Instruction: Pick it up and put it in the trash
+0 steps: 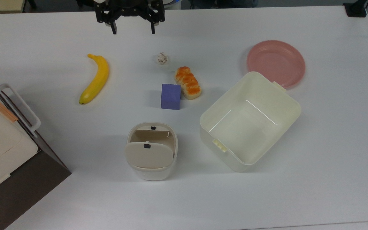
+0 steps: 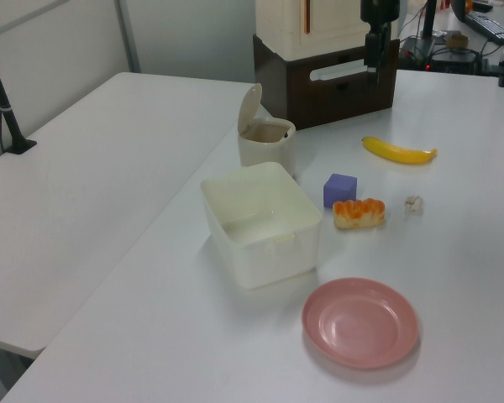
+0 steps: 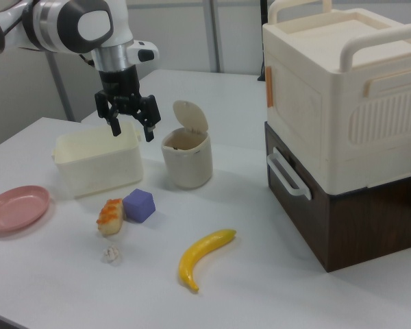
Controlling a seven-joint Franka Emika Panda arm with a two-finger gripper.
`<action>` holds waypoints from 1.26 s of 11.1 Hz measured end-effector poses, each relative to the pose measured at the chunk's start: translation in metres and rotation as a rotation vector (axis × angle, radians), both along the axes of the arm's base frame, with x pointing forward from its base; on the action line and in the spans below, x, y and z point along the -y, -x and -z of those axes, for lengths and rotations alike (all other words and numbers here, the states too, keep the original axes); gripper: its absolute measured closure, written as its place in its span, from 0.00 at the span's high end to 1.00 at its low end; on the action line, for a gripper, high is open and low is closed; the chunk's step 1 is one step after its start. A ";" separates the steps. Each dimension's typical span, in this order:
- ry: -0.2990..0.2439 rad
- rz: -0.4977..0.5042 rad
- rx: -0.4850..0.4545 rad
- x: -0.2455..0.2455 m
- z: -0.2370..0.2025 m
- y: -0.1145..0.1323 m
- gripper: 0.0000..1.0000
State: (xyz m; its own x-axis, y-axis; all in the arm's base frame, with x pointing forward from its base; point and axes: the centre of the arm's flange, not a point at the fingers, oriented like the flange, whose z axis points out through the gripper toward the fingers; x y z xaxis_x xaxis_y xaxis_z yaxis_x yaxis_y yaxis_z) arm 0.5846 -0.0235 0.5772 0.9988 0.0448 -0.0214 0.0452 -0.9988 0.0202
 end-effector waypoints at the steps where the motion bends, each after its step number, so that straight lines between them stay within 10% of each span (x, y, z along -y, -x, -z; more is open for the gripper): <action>1: 0.001 0.003 0.000 0.002 0.000 0.000 1.00; 14: 0.002 -0.001 -0.001 -0.001 0.000 0.000 1.00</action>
